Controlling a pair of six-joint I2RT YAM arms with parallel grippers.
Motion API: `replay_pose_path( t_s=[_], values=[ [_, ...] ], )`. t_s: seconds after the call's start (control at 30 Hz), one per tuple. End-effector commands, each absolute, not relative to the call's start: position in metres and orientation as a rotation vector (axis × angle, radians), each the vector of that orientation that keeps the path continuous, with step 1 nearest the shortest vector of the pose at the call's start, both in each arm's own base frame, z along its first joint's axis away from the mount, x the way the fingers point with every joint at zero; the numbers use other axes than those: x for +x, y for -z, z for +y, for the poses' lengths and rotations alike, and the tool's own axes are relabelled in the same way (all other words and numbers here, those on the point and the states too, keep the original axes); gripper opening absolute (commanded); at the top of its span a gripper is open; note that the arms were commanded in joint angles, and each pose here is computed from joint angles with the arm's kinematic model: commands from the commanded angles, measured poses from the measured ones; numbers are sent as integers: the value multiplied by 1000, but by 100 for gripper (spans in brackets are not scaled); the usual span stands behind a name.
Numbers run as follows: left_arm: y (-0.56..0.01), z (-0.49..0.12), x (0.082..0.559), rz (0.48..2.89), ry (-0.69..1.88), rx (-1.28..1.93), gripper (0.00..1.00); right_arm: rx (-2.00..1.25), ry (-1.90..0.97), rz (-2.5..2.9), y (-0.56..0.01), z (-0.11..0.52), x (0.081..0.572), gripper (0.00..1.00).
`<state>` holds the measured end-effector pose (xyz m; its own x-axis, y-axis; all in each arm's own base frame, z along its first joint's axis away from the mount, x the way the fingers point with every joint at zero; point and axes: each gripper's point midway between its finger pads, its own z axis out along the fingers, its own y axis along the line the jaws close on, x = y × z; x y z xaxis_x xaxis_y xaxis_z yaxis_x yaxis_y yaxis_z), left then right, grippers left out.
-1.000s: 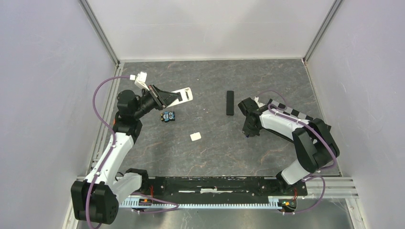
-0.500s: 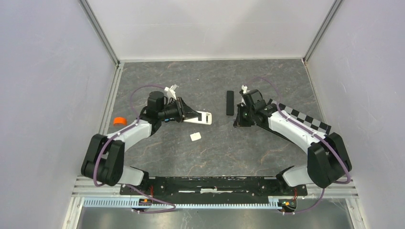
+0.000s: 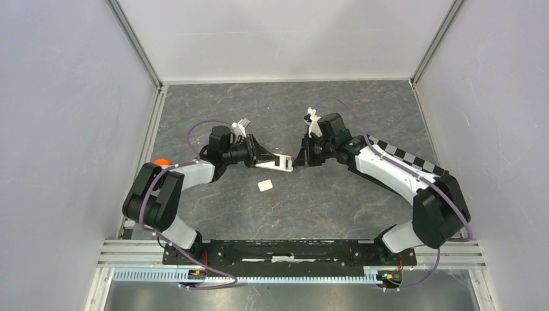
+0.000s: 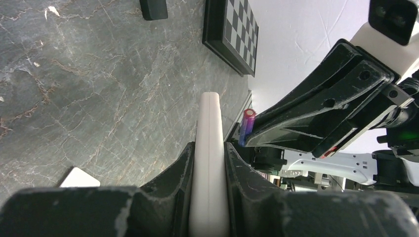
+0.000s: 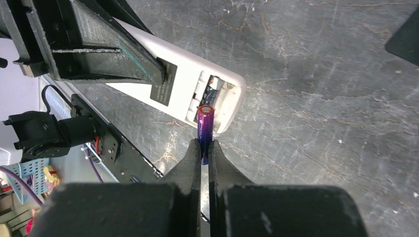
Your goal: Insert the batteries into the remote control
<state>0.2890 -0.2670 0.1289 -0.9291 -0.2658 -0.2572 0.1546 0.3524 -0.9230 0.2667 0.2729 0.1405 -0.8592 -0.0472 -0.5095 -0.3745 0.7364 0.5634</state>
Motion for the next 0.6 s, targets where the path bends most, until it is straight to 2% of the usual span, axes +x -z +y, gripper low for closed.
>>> replay_pose_path(
  t_s=[0.0, 0.3, 0.57],
  values=[
    [-145, -272, 294, 2196, 1640, -67, 2, -335, -1000, 2462, -149, 292, 271, 0],
    [-151, -274, 297, 2184, 1647, -50, 2, -310, -971, 2534, -131, 293, 272, 1],
    [-152, -272, 296, 2186, 1618, -30, 2, -220, -973, 2567, -121, 295, 275, 8]
  ],
)
